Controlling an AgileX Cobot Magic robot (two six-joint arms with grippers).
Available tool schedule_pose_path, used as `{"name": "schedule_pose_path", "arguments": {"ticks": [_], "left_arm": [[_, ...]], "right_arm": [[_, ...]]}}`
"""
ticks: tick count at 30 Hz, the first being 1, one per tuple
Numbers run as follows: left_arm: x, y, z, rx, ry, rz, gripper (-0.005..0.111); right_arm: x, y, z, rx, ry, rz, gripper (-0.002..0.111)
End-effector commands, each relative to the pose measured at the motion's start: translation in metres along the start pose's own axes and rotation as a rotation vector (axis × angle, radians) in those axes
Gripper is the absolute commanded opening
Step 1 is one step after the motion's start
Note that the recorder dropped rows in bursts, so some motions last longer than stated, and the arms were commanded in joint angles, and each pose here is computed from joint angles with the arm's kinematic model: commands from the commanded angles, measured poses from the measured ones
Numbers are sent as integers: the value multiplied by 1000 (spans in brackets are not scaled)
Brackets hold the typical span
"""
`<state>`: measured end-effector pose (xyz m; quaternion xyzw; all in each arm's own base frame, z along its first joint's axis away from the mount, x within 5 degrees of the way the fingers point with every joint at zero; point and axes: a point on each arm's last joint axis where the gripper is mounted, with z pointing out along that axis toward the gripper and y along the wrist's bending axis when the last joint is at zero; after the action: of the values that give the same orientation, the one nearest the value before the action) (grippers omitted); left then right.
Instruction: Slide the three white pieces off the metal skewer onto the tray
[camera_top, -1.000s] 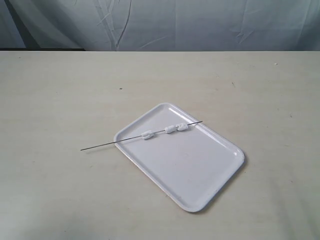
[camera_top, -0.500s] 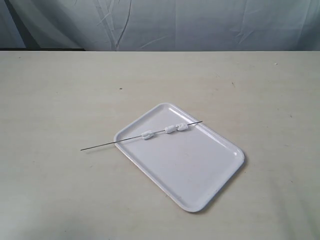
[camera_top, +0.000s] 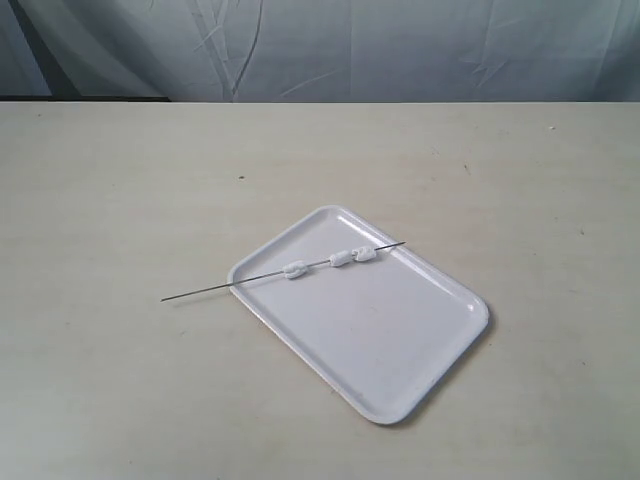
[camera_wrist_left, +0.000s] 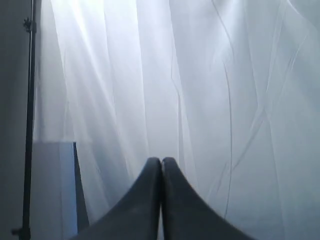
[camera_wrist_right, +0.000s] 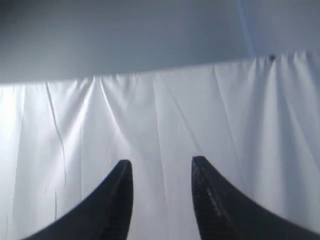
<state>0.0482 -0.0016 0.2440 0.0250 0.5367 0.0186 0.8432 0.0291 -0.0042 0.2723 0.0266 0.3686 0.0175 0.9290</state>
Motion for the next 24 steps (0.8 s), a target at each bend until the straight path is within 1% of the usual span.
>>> {"name": "schedule_pose_path", "arguments": {"ticks": [1, 2, 7, 11, 16, 18, 21, 22, 24], "left_arm": [[-6, 0, -1, -2, -64, 7, 0], [-7, 0, -1, -1, -79, 10, 0], [-9, 0, -1, -1, -98, 10, 0], [-11, 0, -1, -1, -126, -12, 0], [-22, -1, -3, 23, -244, -68, 0], [-26, -2, -4, 34, -288, -77, 0], [-31, -2, -6, 50, -351, -140, 0], [-32, -3, -6, 56, -359, -146, 0], [-37, -4, -6, 74, -374, -120, 0]], "right_arm": [[-20, -1, -3, 10, -229, -5, 38], [-22, -1, -3, 10, -254, -5, 38], [-22, -1, -3, 11, -252, -4, 38], [-23, -1, -3, 15, -262, -1, 38], [-23, -2, -3, 17, -263, 4, 38], [-23, 1, -3, -12, -264, -1, 38], [-25, 6, -4, -65, -277, 33, 38], [-26, 6, -4, -68, -289, 46, 38], [-26, 6, -4, -69, -298, 51, 38]]}}
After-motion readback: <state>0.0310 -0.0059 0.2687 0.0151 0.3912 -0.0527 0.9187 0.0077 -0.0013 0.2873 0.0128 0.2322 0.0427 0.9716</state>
